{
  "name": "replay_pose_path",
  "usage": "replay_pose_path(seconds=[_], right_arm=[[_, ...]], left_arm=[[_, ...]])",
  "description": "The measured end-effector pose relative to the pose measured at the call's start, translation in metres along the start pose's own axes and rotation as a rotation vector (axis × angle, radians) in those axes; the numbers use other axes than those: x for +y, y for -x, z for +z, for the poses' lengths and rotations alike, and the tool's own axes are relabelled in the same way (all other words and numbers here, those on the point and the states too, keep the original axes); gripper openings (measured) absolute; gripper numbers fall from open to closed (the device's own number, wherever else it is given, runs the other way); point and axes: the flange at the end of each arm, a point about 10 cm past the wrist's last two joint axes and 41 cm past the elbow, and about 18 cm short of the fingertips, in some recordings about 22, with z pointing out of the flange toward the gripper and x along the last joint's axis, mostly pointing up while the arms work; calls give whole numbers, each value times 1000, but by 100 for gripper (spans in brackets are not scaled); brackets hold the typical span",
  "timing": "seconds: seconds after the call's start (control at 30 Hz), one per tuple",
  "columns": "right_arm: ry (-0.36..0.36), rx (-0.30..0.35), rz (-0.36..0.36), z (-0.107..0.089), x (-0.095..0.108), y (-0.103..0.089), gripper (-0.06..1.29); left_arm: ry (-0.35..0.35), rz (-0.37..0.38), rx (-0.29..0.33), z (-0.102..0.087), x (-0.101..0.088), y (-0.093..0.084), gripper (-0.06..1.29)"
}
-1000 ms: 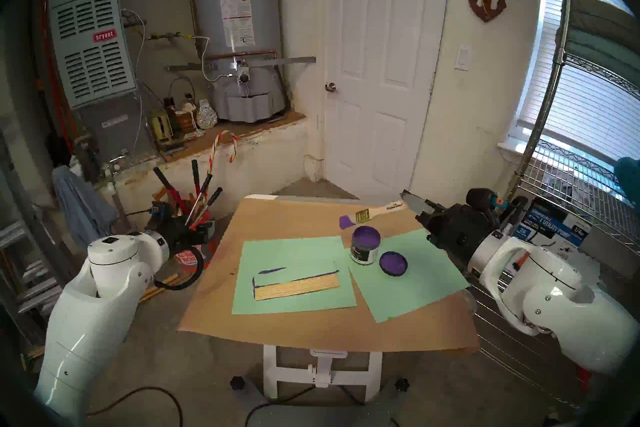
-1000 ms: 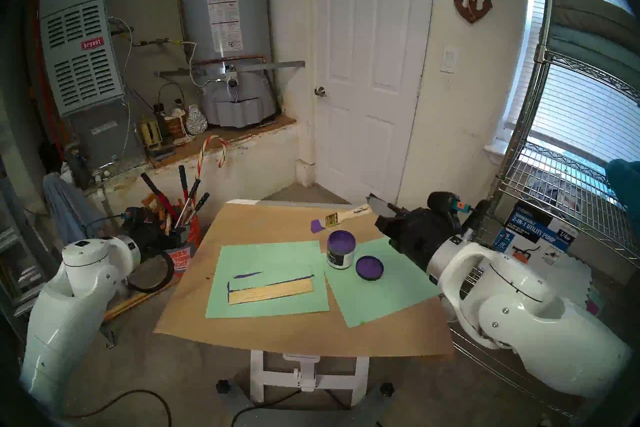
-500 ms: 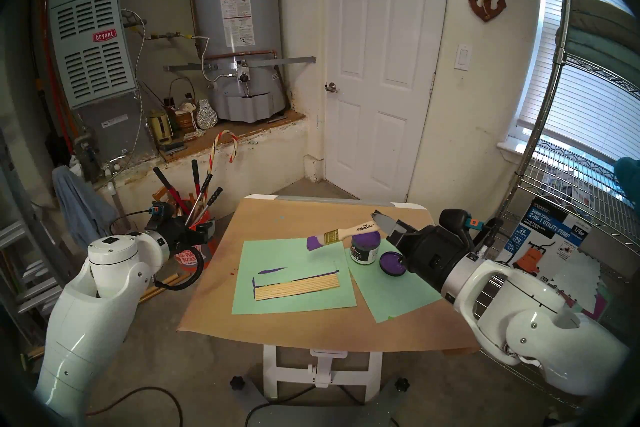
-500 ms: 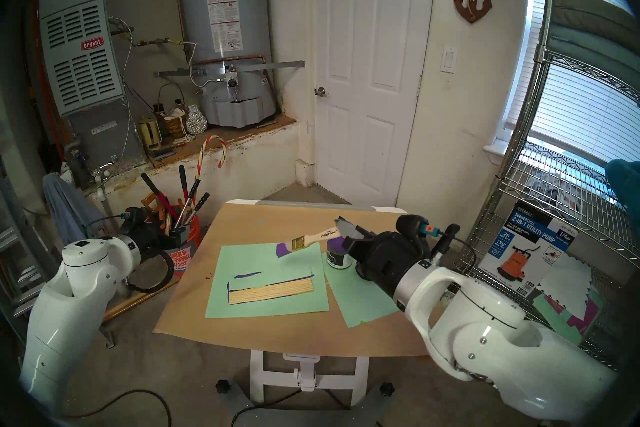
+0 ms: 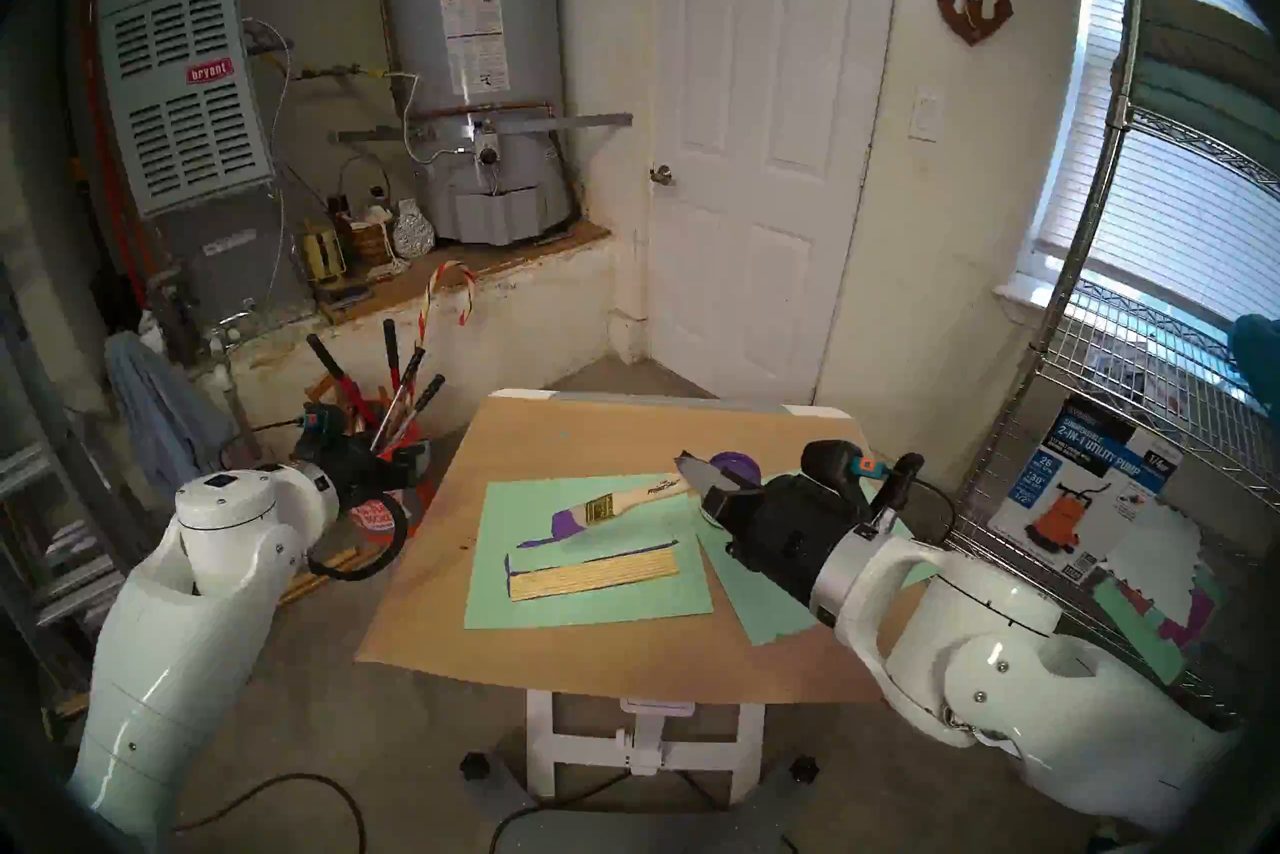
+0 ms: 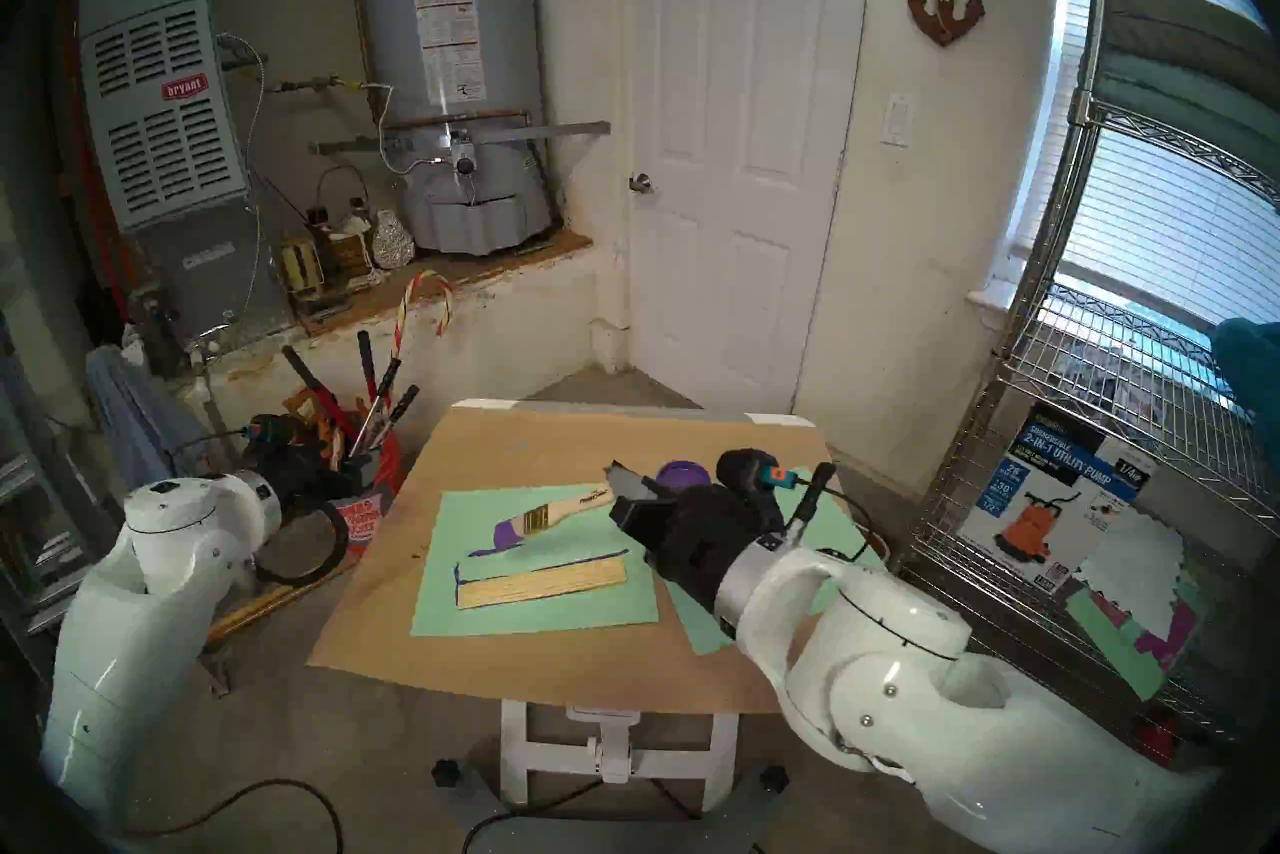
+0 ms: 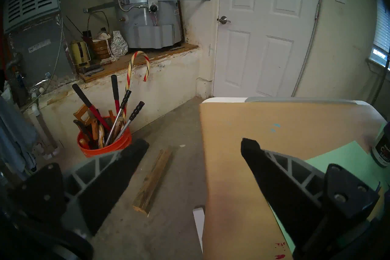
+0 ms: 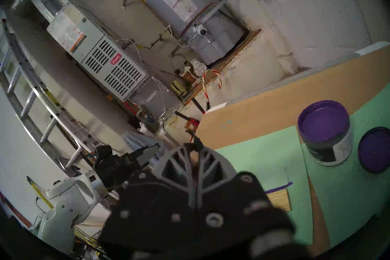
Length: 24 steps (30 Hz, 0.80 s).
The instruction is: Pick up brush, dip the brush into paint, and paint the wood
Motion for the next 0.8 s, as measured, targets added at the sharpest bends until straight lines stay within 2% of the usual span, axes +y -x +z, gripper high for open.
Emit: replay_pose_path(seconds=[0.3,0.8], right_arm=[[-15,-29,-3,17,-5,9,-3],[-32,-72,-20,21,-11,18,-3]], left_arm=[[0,0,0,0,0,0,126],[0,0,1,0,0,0,126]])
